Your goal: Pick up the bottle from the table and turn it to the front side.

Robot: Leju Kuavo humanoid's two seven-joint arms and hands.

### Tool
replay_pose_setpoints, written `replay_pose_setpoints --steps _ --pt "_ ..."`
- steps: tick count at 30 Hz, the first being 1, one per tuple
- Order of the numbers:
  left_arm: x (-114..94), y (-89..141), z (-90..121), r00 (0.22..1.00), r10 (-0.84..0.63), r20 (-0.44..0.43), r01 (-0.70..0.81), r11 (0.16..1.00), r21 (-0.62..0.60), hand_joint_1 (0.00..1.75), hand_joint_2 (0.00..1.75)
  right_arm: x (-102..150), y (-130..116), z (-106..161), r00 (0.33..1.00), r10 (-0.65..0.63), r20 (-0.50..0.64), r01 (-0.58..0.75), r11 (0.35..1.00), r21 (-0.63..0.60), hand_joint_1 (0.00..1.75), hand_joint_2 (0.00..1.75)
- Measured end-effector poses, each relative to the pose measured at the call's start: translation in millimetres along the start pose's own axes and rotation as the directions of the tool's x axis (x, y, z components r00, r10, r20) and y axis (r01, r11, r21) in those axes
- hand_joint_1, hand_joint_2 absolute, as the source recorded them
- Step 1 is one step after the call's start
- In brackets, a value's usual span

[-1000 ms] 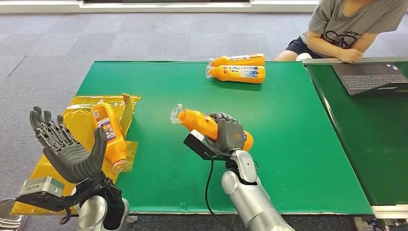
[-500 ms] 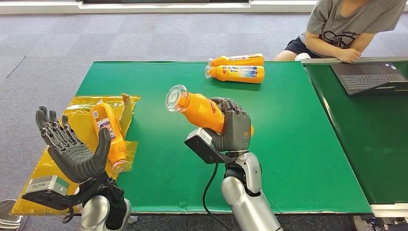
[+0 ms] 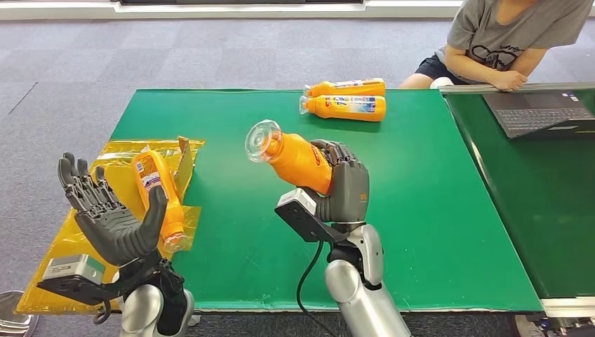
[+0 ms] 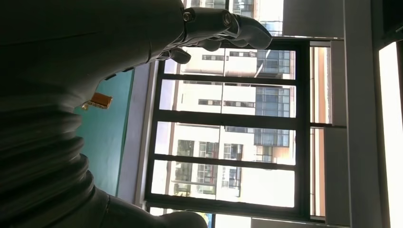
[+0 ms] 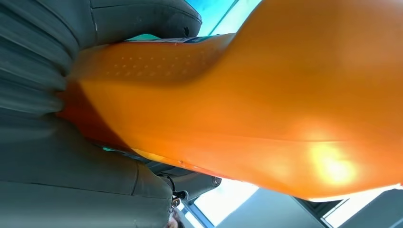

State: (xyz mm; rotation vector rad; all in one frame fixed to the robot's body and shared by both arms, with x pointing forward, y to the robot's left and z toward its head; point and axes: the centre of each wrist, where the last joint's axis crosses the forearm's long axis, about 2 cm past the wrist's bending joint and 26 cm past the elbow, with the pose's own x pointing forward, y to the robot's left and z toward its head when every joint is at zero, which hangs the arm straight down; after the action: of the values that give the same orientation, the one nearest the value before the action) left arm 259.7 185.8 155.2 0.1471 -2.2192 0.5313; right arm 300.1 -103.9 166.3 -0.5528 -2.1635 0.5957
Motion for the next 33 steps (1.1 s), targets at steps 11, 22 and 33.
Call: replay_pose_setpoints --steps 11,22,33 --pt "-22 -32 -32 0.914 0.307 -0.267 -0.381 0.875 -0.297 0.00 1.75 -8 34 18 0.958 -0.285 0.037 0.283 0.958 0.047 1.75 1.75" --pt "-46 -46 -48 0.916 0.233 -0.328 -0.358 0.843 -0.402 0.00 1.75 -12 43 27 0.956 -0.292 -0.036 0.293 0.953 0.073 1.75 1.75" --pt "-54 -58 -51 0.912 0.198 -0.358 -0.355 0.817 -0.455 0.00 1.75 -18 49 36 0.960 -0.269 -0.081 0.276 0.957 0.087 1.75 1.75"
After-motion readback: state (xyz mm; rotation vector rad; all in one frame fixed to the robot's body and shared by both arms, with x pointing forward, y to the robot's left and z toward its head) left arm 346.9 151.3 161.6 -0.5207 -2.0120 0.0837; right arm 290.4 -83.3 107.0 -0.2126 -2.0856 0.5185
